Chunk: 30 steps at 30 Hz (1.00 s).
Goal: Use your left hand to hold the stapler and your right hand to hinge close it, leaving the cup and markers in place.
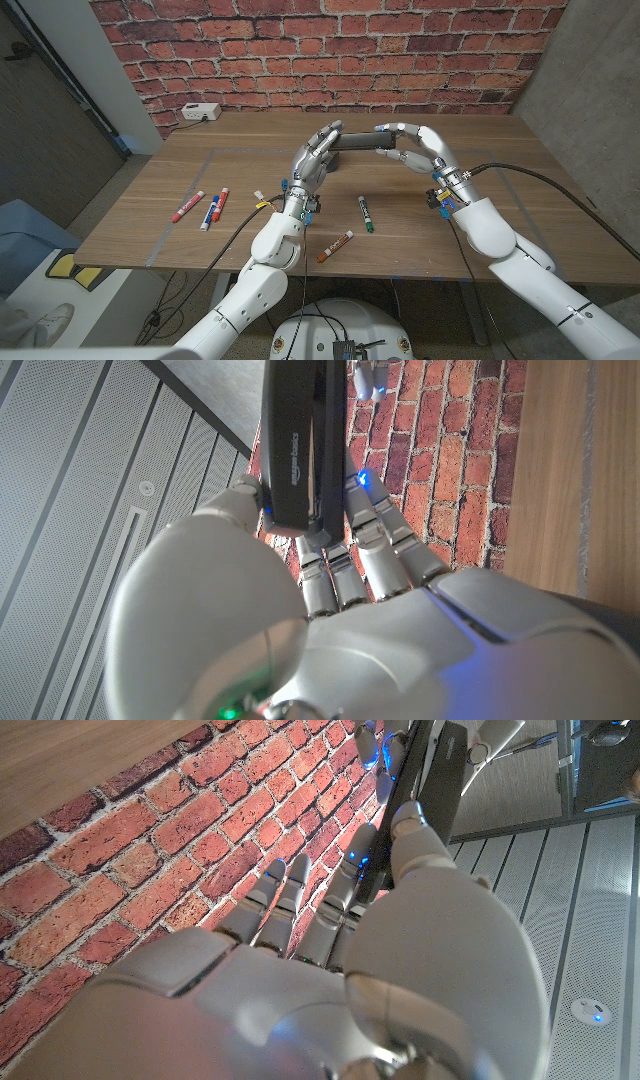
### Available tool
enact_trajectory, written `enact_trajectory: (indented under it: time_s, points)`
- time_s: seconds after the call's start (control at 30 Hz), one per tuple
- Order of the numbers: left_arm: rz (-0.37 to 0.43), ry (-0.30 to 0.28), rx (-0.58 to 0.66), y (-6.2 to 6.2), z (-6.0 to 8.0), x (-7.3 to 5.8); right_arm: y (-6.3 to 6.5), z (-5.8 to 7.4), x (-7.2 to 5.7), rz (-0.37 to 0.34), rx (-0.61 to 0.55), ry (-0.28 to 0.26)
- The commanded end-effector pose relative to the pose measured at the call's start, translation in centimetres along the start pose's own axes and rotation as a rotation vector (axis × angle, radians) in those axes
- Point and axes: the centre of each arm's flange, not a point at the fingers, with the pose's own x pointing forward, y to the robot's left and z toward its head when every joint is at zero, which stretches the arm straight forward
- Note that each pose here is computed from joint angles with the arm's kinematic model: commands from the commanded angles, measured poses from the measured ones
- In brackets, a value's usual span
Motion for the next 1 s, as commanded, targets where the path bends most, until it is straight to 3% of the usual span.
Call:
enact_trajectory:
  time_s: [0.03,0.53,1.0]
  points:
    - [0.002,-0.015,-0.050,0.98,0.26,-0.69,1.36,0.51,0.75,-0.003,-0.004,0.013]
    - [0.001,-0.008,-0.088,1.92,-0.50,-0.49,2.06,-0.06,1.52,0.003,0.001,0.020]
    - [0.001,-0.004,-0.092,1.64,-0.56,-1.01,2.23,0.15,0.92,0.009,0.005,0.029]
